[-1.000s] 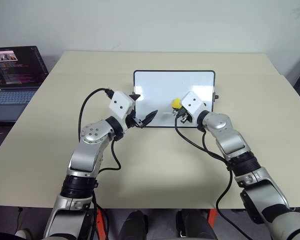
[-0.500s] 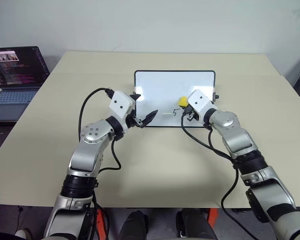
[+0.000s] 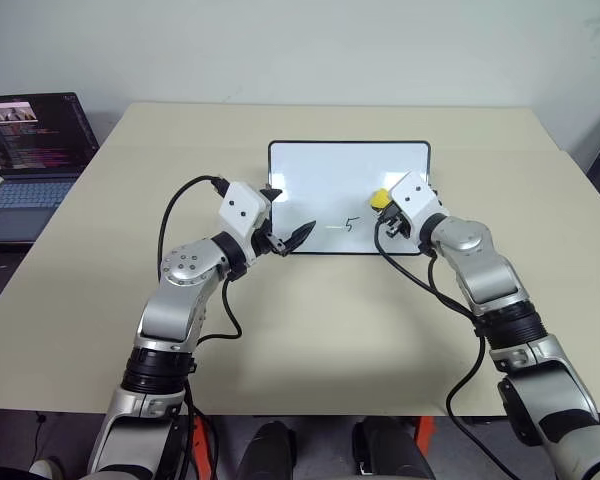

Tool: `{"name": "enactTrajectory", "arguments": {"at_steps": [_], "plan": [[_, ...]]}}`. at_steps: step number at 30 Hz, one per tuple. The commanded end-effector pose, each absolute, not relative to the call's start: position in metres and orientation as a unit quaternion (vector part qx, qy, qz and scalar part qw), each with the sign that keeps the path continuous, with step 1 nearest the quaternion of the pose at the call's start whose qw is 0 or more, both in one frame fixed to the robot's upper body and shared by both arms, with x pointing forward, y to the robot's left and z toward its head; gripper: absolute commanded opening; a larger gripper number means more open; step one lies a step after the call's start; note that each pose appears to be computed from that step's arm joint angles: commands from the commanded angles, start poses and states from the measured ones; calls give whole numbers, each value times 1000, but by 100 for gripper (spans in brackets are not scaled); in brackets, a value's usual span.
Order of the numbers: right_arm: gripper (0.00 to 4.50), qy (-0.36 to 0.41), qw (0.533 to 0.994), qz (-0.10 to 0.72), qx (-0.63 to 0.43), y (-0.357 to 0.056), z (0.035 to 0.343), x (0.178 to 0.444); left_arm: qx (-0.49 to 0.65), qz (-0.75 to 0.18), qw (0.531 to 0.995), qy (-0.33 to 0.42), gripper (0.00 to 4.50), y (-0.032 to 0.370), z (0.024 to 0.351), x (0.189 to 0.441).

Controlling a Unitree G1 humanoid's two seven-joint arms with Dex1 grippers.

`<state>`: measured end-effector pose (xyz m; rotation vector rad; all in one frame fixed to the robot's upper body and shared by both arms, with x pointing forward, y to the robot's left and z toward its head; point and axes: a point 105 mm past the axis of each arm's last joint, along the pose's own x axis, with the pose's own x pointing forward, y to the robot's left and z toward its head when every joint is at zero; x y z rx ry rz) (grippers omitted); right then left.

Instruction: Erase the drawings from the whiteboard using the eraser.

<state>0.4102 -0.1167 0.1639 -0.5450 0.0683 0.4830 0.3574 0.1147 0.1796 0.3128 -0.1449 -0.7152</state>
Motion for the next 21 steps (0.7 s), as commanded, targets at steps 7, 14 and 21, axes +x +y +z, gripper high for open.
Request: {"name": "enactTrajectory", "arguments": {"at_steps": [7, 14, 21], "plan": [[130, 19, 940, 254, -227, -102, 188, 395, 148, -356, 921, -49, 450, 121, 172, 340], [130, 7, 943, 254, -215, -95, 201, 393, 145, -349, 926, -10, 450, 128, 150, 336], [130, 3, 944, 256, -210, -91, 204, 393, 144, -352, 925, -12, 450, 125, 151, 336]]}}
